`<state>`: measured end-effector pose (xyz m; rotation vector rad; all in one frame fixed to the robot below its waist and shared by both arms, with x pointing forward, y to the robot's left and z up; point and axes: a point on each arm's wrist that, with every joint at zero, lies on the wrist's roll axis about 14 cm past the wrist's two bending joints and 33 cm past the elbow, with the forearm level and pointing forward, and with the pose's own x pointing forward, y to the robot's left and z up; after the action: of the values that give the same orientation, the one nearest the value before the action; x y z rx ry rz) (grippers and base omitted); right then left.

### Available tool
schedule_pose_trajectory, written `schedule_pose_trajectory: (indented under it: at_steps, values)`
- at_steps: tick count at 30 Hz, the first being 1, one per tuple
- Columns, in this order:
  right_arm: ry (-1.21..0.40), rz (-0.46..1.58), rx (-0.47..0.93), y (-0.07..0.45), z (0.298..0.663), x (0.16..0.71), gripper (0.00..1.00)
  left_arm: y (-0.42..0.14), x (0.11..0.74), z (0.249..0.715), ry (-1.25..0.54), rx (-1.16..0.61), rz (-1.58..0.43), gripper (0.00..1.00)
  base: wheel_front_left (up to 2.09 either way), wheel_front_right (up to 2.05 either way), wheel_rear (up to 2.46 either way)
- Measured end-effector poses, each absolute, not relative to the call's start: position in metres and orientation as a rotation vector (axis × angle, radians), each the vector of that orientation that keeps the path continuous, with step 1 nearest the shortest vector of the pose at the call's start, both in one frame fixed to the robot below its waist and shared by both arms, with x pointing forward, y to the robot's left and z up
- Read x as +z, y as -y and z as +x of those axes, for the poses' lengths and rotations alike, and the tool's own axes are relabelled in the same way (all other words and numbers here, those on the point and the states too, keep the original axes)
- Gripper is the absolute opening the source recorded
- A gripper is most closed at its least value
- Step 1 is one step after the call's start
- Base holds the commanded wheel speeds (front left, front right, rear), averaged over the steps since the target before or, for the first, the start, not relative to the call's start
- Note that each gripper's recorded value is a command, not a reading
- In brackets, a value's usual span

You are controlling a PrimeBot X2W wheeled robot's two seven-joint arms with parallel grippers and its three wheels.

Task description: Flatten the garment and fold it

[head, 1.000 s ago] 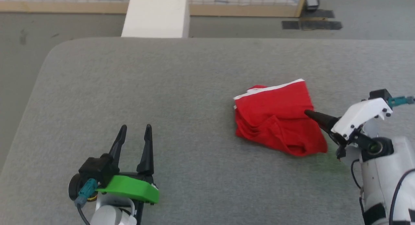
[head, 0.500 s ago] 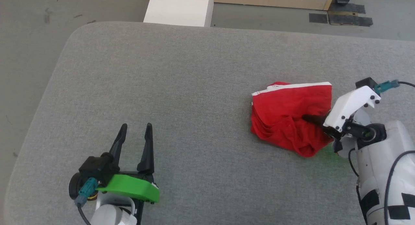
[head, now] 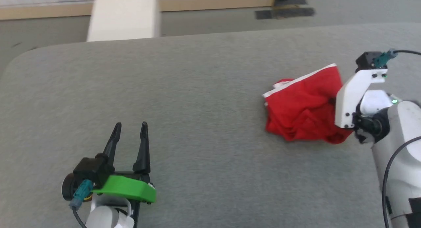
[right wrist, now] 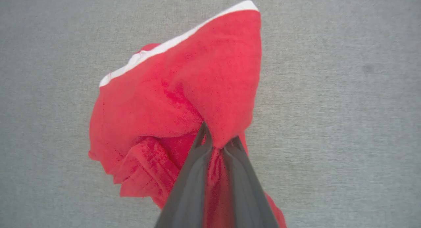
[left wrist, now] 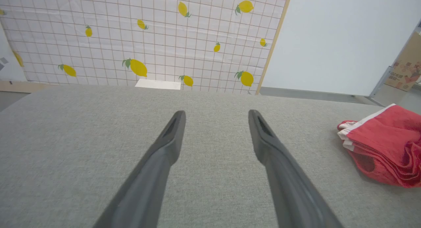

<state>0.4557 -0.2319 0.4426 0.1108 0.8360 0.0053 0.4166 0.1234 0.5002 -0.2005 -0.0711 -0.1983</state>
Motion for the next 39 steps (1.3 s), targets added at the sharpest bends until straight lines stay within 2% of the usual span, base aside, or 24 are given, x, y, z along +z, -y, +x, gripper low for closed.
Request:
schedule_pose_trajectory:
  at_steps: [9,16,21,27,28,29,30,35,39]
  values:
    - [-0.756,-0.217,-0.242,0.348,0.422,0.469,0.00,-0.051,0.510,0.451,0.114,-0.407,-0.199,1.00,0.00,0.00,0.00]
    - [-0.663,-0.393,-0.374,0.406,0.434,0.497,0.00,-0.022,0.494,0.480,0.112,-0.505,-0.186,1.00,0.00,0.00,0.00]
    - [-0.697,-0.447,-0.459,0.442,0.442,0.475,0.00,-0.013,0.453,0.503,0.055,-0.543,-0.185,1.00,0.00,0.00,0.00]
    - [-0.749,-0.468,-0.504,0.461,0.439,0.445,0.00,-0.016,0.420,0.508,-0.007,-0.537,-0.192,1.00,0.00,0.00,0.00]
    - [-0.742,-0.485,-0.498,0.461,0.441,0.443,0.31,-0.018,0.417,0.508,-0.013,-0.533,-0.193,1.00,0.00,0.00,0.00]
    - [-0.738,-0.503,-0.494,0.461,0.443,0.442,0.81,-0.019,0.416,0.508,-0.016,-0.528,-0.194,1.00,0.00,0.00,0.00]
    - [-0.733,-0.512,-0.494,0.462,0.443,0.442,1.00,-0.020,0.416,0.507,-0.018,-0.524,-0.195,1.00,0.00,0.00,0.00]
    - [-0.662,-0.523,-0.514,0.468,0.439,0.458,1.00,-0.023,0.419,0.501,-0.035,-0.500,-0.211,1.00,0.00,0.00,0.00]
    - [-0.533,-0.471,-0.503,0.460,0.433,0.473,1.00,-0.028,0.427,0.487,-0.048,-0.472,-0.231,1.00,0.00,0.00,0.00]
